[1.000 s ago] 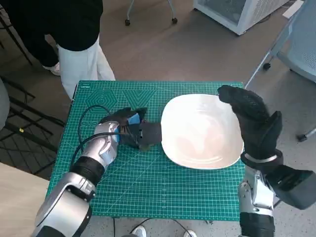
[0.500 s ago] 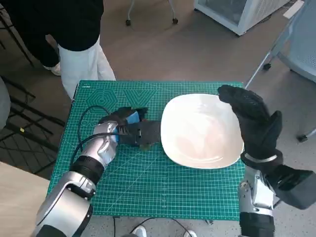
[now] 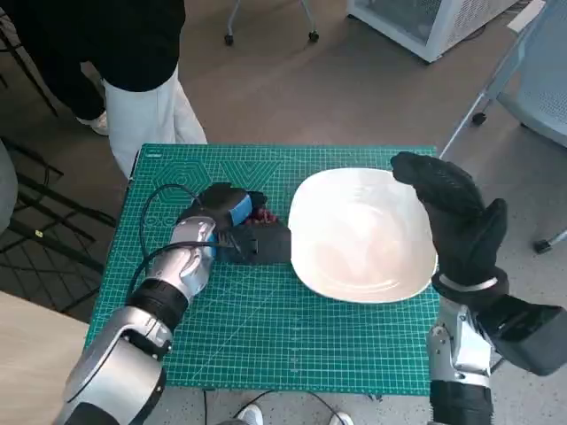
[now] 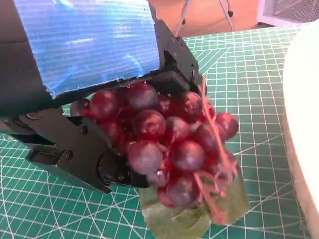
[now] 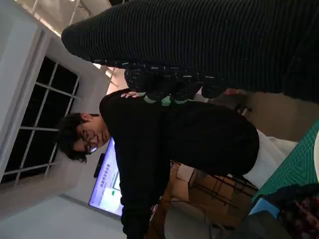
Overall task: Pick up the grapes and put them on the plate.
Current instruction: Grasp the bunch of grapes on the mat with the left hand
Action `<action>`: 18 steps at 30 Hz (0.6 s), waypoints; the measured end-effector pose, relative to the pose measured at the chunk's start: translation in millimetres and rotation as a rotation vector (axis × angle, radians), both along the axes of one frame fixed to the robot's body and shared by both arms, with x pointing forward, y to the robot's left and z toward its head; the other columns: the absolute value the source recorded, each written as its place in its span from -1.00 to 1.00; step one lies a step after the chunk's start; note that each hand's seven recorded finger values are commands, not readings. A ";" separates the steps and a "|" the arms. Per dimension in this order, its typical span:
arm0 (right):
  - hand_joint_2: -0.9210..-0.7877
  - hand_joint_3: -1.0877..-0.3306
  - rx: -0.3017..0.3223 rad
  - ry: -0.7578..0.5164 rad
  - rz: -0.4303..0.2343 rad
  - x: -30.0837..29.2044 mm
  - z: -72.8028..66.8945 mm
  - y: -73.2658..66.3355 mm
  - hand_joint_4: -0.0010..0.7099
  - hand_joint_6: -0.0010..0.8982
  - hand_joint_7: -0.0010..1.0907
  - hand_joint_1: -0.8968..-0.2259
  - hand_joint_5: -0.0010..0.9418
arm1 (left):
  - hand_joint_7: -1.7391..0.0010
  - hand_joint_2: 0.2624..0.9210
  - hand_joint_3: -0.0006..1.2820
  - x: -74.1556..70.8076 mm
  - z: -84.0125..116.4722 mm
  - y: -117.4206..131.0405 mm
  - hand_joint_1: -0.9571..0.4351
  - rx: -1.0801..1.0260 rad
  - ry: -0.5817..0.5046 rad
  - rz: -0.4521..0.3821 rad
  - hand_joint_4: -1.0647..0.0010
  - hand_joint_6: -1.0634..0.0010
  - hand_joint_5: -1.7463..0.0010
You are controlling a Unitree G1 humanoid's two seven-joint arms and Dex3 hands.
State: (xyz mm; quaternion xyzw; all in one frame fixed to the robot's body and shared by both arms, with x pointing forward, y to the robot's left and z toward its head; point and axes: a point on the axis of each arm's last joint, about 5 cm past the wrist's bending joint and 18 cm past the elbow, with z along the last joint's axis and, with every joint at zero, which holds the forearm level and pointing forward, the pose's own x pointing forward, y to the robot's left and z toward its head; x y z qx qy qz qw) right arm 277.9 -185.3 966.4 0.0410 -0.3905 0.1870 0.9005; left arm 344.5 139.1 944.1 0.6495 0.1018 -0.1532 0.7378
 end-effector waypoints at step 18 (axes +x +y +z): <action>-1.00 0.24 -0.001 -0.001 0.001 -0.1 1.0 -0.1 -0.26 -1.00 -0.12 0.13 -0.99 | -0.51 1.00 -0.69 0.2 0.4 0.3 0.38 -0.005 0.011 0.001 0.05 0.05 -0.54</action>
